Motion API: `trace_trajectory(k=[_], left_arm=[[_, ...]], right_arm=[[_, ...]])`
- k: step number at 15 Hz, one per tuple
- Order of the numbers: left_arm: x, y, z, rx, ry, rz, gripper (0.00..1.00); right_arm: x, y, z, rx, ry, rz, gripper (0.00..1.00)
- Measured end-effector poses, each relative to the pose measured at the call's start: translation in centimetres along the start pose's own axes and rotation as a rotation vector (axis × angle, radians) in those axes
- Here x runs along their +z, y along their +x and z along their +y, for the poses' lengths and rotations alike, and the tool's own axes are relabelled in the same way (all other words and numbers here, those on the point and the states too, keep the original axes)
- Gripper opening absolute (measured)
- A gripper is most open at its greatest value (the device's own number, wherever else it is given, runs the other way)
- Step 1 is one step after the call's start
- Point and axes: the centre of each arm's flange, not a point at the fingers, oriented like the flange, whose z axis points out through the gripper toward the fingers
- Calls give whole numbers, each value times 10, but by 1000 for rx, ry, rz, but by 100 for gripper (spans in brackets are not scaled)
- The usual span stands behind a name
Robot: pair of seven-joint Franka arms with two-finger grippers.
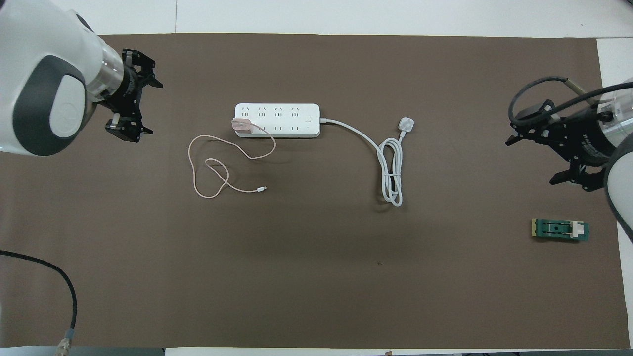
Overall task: Unplug charger and place it aside
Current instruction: 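Grasp the charger with the left gripper while the right gripper grips the strip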
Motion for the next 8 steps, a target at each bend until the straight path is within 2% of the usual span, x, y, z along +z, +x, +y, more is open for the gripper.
trace_trajectory(k=[4, 8], left_arm=[[0, -13, 3, -23, -8, 10, 100], [3, -22, 3, -33, -9, 42, 100]], right_arm=[[40, -2, -34, 210, 63, -88, 100], [94, -23, -65, 332, 146, -161, 100]])
